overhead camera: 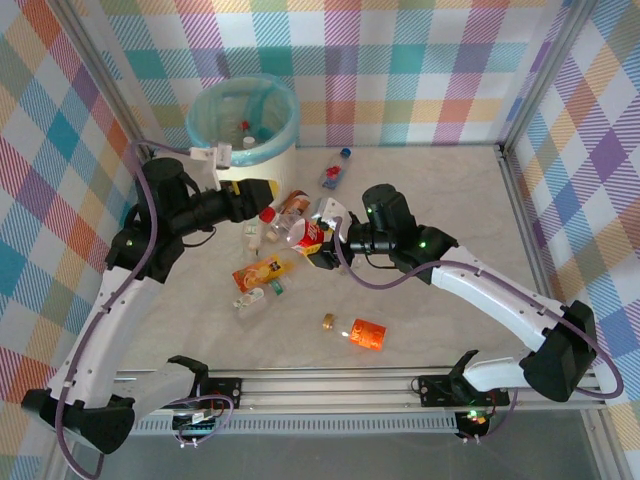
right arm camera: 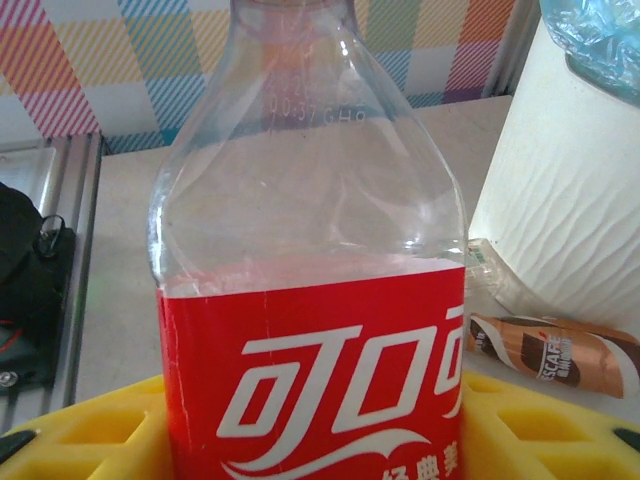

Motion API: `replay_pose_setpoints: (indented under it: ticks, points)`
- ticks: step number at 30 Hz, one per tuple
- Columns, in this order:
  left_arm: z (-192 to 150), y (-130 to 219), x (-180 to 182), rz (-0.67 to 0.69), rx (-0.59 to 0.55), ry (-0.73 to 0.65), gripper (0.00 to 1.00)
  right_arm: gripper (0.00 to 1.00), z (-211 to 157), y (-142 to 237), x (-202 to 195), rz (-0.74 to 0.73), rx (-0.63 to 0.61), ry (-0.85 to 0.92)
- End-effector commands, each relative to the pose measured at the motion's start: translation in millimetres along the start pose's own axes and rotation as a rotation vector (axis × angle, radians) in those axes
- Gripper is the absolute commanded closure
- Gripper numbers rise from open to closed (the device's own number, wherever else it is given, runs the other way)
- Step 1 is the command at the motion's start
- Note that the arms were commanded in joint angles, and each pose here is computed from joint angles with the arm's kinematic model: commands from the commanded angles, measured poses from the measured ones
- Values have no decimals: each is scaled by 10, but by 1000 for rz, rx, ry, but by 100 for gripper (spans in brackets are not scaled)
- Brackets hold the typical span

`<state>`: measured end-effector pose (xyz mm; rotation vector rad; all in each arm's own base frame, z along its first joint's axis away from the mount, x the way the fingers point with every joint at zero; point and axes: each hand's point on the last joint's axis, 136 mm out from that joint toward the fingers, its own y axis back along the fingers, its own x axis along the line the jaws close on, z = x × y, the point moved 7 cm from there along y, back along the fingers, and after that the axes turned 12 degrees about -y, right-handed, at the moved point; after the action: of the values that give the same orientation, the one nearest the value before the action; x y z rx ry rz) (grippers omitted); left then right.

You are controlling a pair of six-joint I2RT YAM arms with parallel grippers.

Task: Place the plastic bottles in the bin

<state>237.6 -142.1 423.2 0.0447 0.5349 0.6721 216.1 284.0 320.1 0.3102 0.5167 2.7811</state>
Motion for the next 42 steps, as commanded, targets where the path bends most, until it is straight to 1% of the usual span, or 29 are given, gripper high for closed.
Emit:
replay_pose_setpoints:
  ticks: [1,6,10,13,15,17,18,19,21,24,26,27,28,29,31,35,36,37,38,40,41,42]
  points:
    - [56,10,-220,-101,15,-42,42,43,293,131,86,48,-106,-11]
    - [-60,-16,-234,-93,79,-67,45,43,341,155,96,48,-120,-25]
    - [-125,-1,-189,-47,100,-86,44,43,364,171,97,43,-132,-36]
    - [-143,18,-196,-47,99,-99,42,43,361,176,93,39,-134,-45]
    - [-148,25,-184,-34,96,-113,35,43,369,185,105,49,-141,-44]
    - [-143,42,-163,-6,85,-118,23,43,377,190,119,62,-142,-42]
    - [-140,43,-156,2,80,-118,18,43,374,190,121,63,-143,-40]
    - [-132,49,-155,5,72,-119,17,43,367,187,121,64,-140,-41]
    - [-132,40,-166,-9,69,-121,18,43,360,182,114,60,-139,-42]
    - [-139,10,-177,-39,75,-120,29,43,360,180,106,54,-146,-48]
    - [-147,-14,-175,-51,87,-113,41,43,365,176,108,59,-155,-53]
    - [-149,-24,-173,-54,91,-109,45,43,369,175,110,62,-159,-54]
    - [-149,-28,-176,-59,92,-108,53,43,371,174,113,65,-162,-54]
    - [-148,-31,-175,-60,92,-107,57,42,374,175,109,64,-164,-54]
    - [-129,-24,-178,-54,83,-107,62,42,365,166,105,62,-163,-53]
    - [-53,10,-177,-14,49,-112,83,39,371,171,88,47,-168,-51]
    - [-10,26,-179,4,31,-115,85,36,388,178,83,39,-174,-49]
    - [33,36,-174,25,14,-113,91,33,404,184,74,28,-182,-47]
    - [89,45,-156,60,-6,-109,100,27,425,195,62,12,-190,-45]
    - [251,77,-132,141,-58,-109,100,13,485,228,24,-39,-209,-45]
    - [362,103,-120,191,-87,-114,100,4,523,256,-8,-80,-220,-47]
    - [488,129,-120,238,-113,-130,100,0,560,290,-44,-128,-233,-49]
